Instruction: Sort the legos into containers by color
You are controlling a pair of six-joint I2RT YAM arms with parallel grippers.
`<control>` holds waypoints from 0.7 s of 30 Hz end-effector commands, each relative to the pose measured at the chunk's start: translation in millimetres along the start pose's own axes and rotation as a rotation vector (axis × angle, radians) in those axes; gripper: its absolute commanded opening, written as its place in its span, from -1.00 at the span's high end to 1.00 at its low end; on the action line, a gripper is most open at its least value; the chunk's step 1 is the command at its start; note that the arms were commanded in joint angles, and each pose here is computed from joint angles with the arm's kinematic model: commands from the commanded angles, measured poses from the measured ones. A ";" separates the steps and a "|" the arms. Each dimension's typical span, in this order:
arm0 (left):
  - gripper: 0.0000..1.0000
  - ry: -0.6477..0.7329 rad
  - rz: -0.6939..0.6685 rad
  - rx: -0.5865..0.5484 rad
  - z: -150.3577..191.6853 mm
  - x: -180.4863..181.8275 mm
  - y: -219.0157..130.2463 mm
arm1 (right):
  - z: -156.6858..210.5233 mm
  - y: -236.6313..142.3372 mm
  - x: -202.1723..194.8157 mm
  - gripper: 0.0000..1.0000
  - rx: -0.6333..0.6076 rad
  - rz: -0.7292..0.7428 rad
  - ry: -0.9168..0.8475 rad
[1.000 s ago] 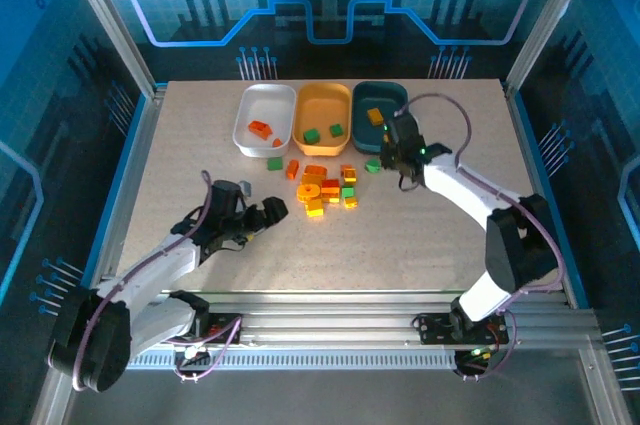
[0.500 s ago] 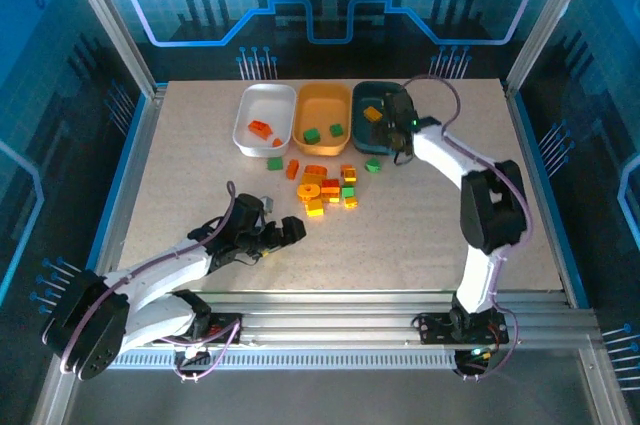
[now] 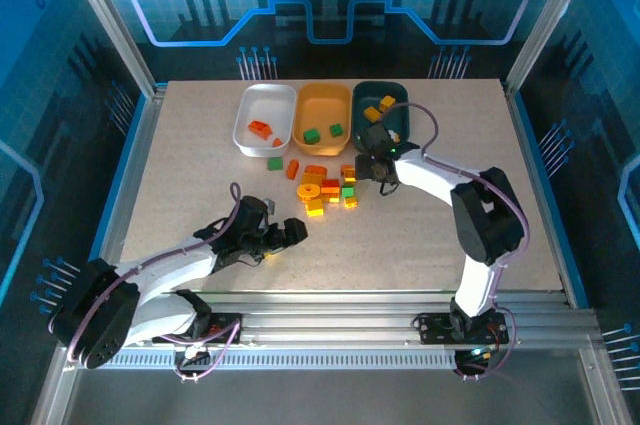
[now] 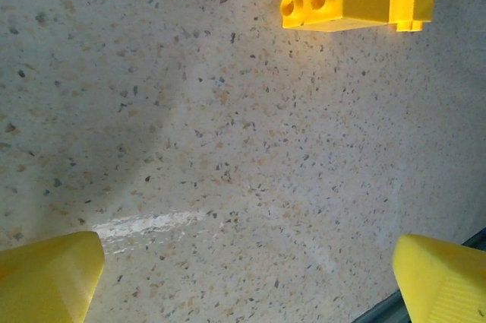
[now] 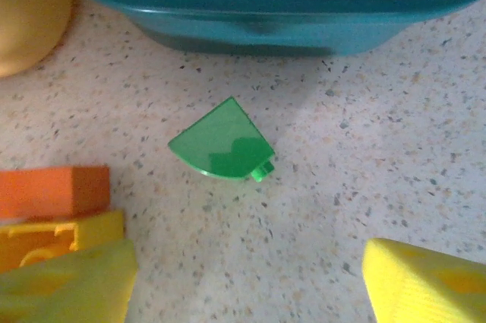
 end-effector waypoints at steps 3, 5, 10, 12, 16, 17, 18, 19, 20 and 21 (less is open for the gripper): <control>-0.98 -0.010 -0.001 -0.041 7.7 11.6 -9.8 | -17.7 13.9 8.2 -0.43 -0.023 0.017 0.067; -0.98 -0.009 -0.011 -0.053 9.1 15.8 -12.5 | -19.9 22.4 12.7 -0.42 -0.015 0.043 0.064; -0.98 0.001 -0.021 -0.064 10.3 17.6 -18.1 | -20.1 41.7 10.4 -0.33 0.008 0.077 0.089; -0.98 0.008 -0.029 -0.067 10.2 18.2 -19.4 | -19.1 46.6 8.6 -0.18 0.021 0.085 0.086; -0.98 0.014 -0.041 -0.072 10.7 20.2 -20.2 | -15.0 47.6 3.3 0.08 0.020 0.093 0.088; -0.98 0.014 -0.041 -0.072 10.9 20.7 -20.1 | -14.7 46.4 2.8 0.14 0.017 0.090 0.088; -0.98 0.012 -0.041 -0.075 10.5 20.8 -20.0 | -14.1 44.2 1.9 0.20 0.012 0.087 0.088; -0.98 0.012 -0.038 -0.075 10.4 20.3 -20.1 | -13.6 41.3 0.6 0.25 0.004 0.082 0.088; -0.98 0.013 -0.039 -0.076 10.3 20.2 -20.0 | -12.8 37.4 0.5 0.30 -0.006 0.077 0.085; -0.98 0.015 -0.041 -0.075 10.4 20.3 -20.2 | -11.8 31.3 -0.3 0.32 -0.023 0.075 0.077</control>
Point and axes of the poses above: each hand's point on the last joint's axis, 136 mm out from that joint toward the fingers, its own y axis out along the fingers, its own x axis along the line the jaws close on, z = x × y, the point moved 8 cm from there along -y, back along the fingers, and after that the axes turned 5 degrees about -y, right-handed, at the moved point
